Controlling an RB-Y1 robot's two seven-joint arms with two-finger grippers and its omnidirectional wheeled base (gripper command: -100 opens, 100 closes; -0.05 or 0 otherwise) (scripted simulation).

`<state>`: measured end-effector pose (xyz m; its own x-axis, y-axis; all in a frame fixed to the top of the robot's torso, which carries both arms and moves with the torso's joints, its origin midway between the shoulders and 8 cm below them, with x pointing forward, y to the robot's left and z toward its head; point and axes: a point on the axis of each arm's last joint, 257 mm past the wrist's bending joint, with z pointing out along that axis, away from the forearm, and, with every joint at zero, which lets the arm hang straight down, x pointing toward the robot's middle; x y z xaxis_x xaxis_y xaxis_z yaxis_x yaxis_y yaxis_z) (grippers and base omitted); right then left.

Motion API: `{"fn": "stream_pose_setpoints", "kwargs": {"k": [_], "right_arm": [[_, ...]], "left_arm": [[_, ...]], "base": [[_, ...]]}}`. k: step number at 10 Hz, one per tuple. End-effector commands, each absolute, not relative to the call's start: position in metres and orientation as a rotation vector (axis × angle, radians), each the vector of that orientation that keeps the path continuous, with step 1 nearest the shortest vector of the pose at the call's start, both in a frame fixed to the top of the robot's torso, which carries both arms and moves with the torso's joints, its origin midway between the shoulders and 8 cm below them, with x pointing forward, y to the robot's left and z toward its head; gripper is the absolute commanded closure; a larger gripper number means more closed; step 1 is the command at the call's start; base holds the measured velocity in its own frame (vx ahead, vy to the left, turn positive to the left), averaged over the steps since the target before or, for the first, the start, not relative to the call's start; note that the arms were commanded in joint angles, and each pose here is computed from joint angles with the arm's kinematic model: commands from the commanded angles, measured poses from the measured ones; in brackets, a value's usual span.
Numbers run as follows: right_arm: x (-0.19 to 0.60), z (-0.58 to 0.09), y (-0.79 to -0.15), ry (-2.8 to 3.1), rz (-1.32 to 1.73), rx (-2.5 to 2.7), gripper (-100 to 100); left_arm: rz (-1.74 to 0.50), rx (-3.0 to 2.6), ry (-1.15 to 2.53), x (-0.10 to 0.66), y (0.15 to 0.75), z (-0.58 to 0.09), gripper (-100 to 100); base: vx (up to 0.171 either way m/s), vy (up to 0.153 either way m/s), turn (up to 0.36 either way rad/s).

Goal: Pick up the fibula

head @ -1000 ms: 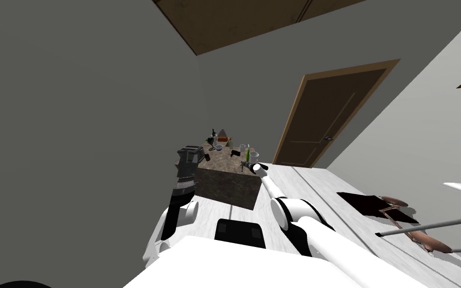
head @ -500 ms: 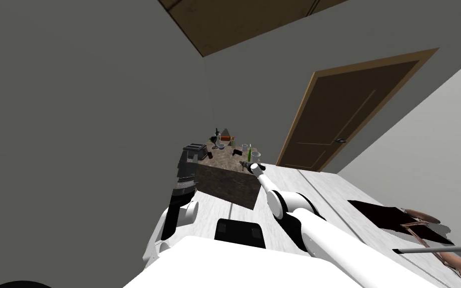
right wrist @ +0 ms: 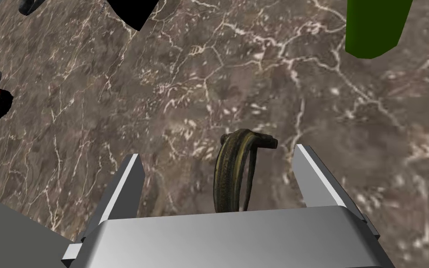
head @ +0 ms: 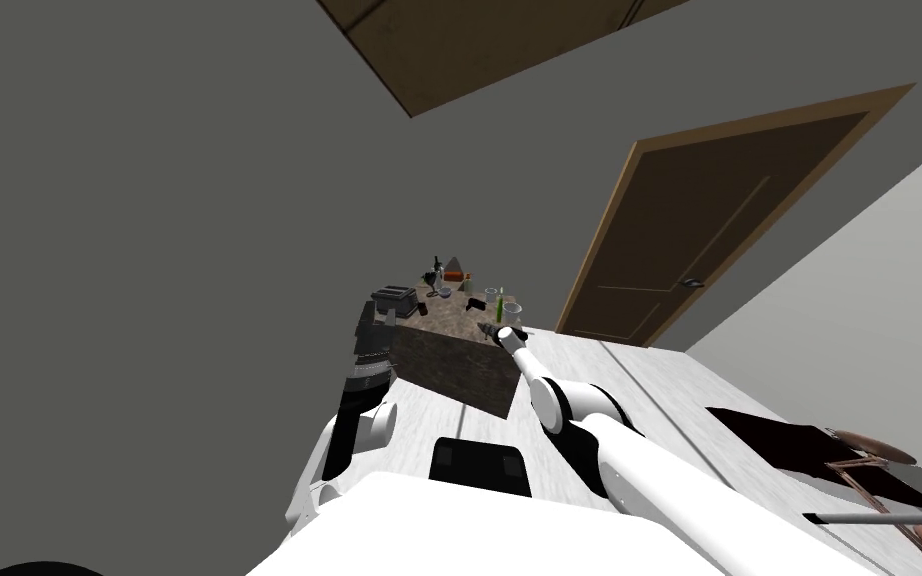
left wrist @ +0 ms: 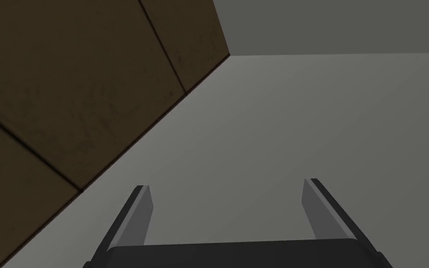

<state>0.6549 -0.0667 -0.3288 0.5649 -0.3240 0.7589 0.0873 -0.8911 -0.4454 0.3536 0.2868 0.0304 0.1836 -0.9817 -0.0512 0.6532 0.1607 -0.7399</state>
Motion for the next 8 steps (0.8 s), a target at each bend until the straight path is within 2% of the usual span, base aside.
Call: {"fn": "stream_pose_setpoints", "kwargs": {"k": [1,2,3,7,8], "right_arm": [[0.6541,-0.3304,-0.0634,0.191,-1.266,-2.363,-100],[0.6543,-0.3299,-0.0645,0.197,-1.265,-2.361,-100],[0.6544,-0.3300,-0.0644,0.194,-1.267,-2.363,100],[0.6543,-0.3300,-0.0644,0.197,-1.266,-2.362,100],[0.6543,-0.3301,-0.0644,0.197,-1.265,-2.361,0]], "left_arm": [[-1.278,-0.658,0.614,0.3536,0.2868,0.0304,0],[-1.278,-0.658,0.614,0.3536,0.2868,0.0304,0],[-1.278,-0.658,0.614,0.3536,0.2868,0.0304,0],[-1.278,-0.658,0.614,0.3536,0.2868,0.0304,0],[-1.278,-0.658,0.614,0.3536,0.2868,0.0304,0]], "base": [[0.004,0.005,-0.006],[0.000,0.000,0.000],[0.000,0.000,0.000],[0.000,0.000,0.000],[0.000,0.000,0.000]]}}
